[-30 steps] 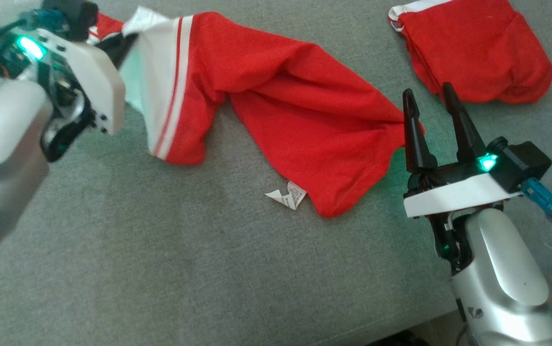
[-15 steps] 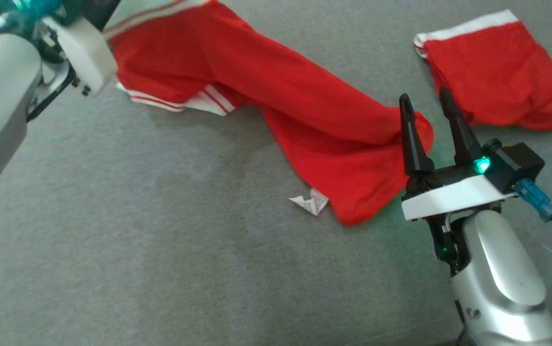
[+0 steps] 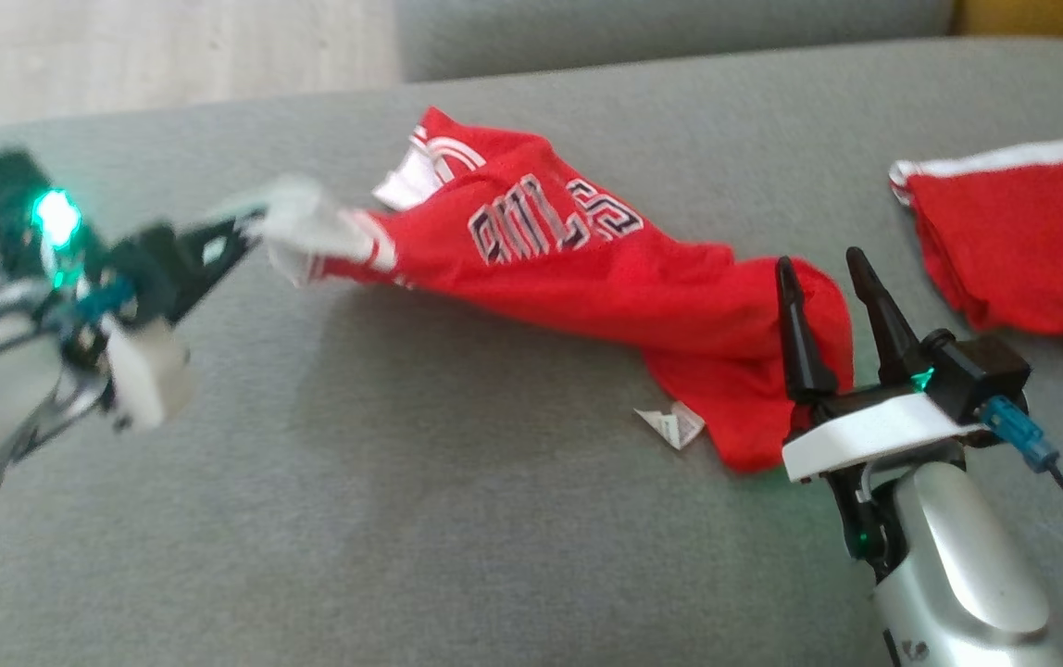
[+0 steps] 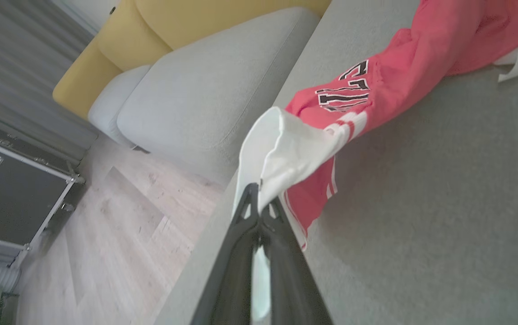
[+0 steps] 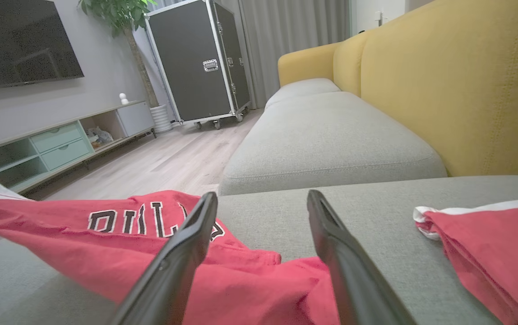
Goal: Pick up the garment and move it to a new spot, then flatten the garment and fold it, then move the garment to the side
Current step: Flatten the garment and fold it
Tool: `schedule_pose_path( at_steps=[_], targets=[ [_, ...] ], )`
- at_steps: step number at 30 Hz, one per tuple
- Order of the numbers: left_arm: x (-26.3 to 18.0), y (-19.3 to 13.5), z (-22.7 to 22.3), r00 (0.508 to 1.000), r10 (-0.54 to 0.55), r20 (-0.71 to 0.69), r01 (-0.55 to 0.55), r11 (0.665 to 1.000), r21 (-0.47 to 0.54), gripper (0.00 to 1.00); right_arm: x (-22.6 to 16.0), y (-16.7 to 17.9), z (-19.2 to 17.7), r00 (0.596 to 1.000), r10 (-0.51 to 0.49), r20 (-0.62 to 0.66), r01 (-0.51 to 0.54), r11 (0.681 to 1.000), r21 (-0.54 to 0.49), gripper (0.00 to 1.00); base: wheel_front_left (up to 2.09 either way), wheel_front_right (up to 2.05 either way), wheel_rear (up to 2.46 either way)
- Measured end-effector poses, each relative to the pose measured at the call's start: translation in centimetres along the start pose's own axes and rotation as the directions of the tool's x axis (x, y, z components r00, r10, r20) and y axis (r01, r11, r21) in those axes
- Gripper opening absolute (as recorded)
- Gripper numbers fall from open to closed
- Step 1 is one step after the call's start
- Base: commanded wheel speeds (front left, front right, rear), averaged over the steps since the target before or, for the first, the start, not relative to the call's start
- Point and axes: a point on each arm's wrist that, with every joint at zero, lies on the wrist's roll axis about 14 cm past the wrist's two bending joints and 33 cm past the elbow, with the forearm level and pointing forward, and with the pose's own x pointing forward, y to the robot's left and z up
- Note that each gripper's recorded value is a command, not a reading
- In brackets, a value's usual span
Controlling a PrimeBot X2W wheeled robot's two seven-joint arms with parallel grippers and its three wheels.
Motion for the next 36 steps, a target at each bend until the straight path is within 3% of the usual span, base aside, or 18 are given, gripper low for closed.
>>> schedule_pose_path(
  at_steps=[8,12,13,14,15,18,22,26,28,30,33,36],
  targets=[
    [-6.0,0.5,-2.4,0.993,0.070,-0.090,-0.072,0.997,-0.012,0.00,0.1,2.0,1.3,0.998,0.052,0.029,-0.052,0.999,-0.010,1.00,0.00,0.00,0.00],
    [-6.6,-2.8,-4.3,0.989,0.010,-0.149,-0.022,0.997,-0.077,0.00,-0.6,2.2,1.1,0.998,0.054,0.019,-0.053,0.998,-0.012,1.00,0.00,0.00,0.00],
    [-6.7,-4.3,-5.0,0.986,-0.022,-0.168,0.004,0.994,-0.106,0.14,-0.8,2.2,1.1,0.998,0.052,0.020,-0.052,0.999,-0.013,1.00,0.00,0.00,0.00],
    [-6.8,-5.8,-5.5,0.982,-0.055,-0.182,0.030,0.990,-0.138,0.50,-0.9,2.1,1.2,0.999,0.049,0.022,-0.049,0.999,-0.013,1.00,0.00,0.00,0.00],
    [-6.9,-7.1,-6.2,0.976,-0.085,-0.200,0.051,0.984,-0.172,1.00,-1.0,2.0,1.2,0.999,0.046,0.023,-0.046,0.999,-0.013,1.00,0.00,0.00,0.00],
    [-7.2,-9.8,-7.1,0.962,-0.148,-0.229,0.088,0.963,-0.255,1.00,-1.3,1.7,1.2,0.999,0.038,0.023,-0.037,0.999,-0.013,1.00,0.00,0.00,0.00],
    [-6.9,-9.1,-6.8,0.969,-0.120,-0.215,0.059,0.961,-0.269,1.00,-1.3,1.4,1.1,0.999,0.028,0.020,-0.028,1.000,-0.013,1.00,0.00,0.00,0.00],
    [-5.7,-5.1,-4.1,0.991,0.080,-0.104,-0.109,0.943,-0.314,1.00,-1.3,1.3,1.2,0.999,0.023,0.024,-0.023,1.000,-0.019,1.00,0.00,0.00,0.00],
    [-5.4,-2.8,-2.5,0.979,0.200,-0.036,-0.200,0.916,-0.349,1.00,-1.3,1.1,1.3,0.999,0.018,0.027,-0.018,1.000,-0.021,1.00,0.00,0.00,0.00],
    [-5.1,-0.4,-0.4,0.941,0.335,0.047,-0.283,0.855,-0.434,1.00,-1.3,1.0,1.5,0.999,0.017,0.032,-0.016,1.000,-0.025,1.00,0.00,0.00,0.00],
    [-5.3,2.2,1.5,0.861,0.497,0.108,-0.362,0.747,-0.558,1.00,-1.3,1.0,1.7,0.999,0.017,0.038,-0.016,1.000,-0.026,1.00,0.00,0.00,0.00],
    [-5.5,2.9,1.5,0.800,0.595,0.076,-0.398,0.622,-0.674,1.00,-1.5,0.9,1.7,0.999,0.013,0.038,-0.012,1.000,-0.028,1.00,0.00,0.00,0.00]
  ],
)
